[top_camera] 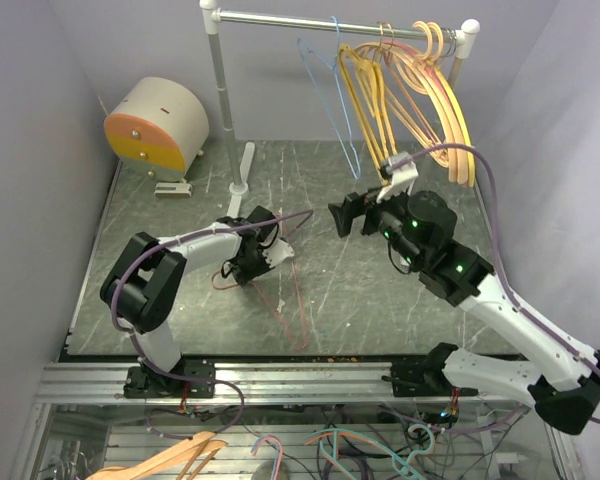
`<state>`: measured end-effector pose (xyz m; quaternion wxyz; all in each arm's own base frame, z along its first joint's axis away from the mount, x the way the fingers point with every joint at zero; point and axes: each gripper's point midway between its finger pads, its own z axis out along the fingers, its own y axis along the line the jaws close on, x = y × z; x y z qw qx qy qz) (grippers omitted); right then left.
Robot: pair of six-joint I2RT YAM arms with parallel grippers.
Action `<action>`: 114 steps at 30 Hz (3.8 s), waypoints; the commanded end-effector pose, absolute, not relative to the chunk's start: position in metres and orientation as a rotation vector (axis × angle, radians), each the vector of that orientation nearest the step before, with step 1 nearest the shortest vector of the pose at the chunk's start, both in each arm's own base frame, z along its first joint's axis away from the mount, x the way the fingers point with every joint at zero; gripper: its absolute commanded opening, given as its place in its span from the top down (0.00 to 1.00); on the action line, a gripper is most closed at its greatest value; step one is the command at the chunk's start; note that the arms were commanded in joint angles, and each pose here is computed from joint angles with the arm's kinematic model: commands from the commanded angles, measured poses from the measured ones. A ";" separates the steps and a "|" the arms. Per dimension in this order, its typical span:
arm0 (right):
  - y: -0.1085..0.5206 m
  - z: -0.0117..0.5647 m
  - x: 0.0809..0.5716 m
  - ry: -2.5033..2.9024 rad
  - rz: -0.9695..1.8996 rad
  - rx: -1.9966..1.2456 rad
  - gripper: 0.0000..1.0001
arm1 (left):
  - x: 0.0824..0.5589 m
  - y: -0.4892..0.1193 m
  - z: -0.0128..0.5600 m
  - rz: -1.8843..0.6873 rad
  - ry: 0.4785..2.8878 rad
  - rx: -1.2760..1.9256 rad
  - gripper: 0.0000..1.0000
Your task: Organize the hangers
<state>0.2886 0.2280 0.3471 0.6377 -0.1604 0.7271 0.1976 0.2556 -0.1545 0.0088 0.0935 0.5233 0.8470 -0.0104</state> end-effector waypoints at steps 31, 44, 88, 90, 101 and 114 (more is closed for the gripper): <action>0.323 0.137 0.149 1.506 -0.034 -1.107 0.00 | 0.266 -0.167 0.099 -0.024 2.425 1.592 0.93; 0.330 0.090 0.194 1.583 -0.270 -1.121 0.37 | 0.259 -0.176 0.112 -0.041 2.381 1.637 0.93; 0.353 0.244 0.154 1.492 0.598 -0.714 1.00 | 0.253 0.026 0.598 0.362 1.470 -0.105 0.01; 0.353 0.262 0.156 1.459 0.621 -0.678 1.00 | 0.248 0.033 0.599 0.372 1.467 -0.125 0.01; 0.349 0.359 0.214 1.341 0.371 -0.319 1.00 | 0.230 0.049 0.611 0.397 1.421 -0.189 0.01; 0.355 0.457 0.315 1.191 0.447 -0.172 1.00 | 0.235 0.051 0.608 0.434 1.430 -0.185 0.01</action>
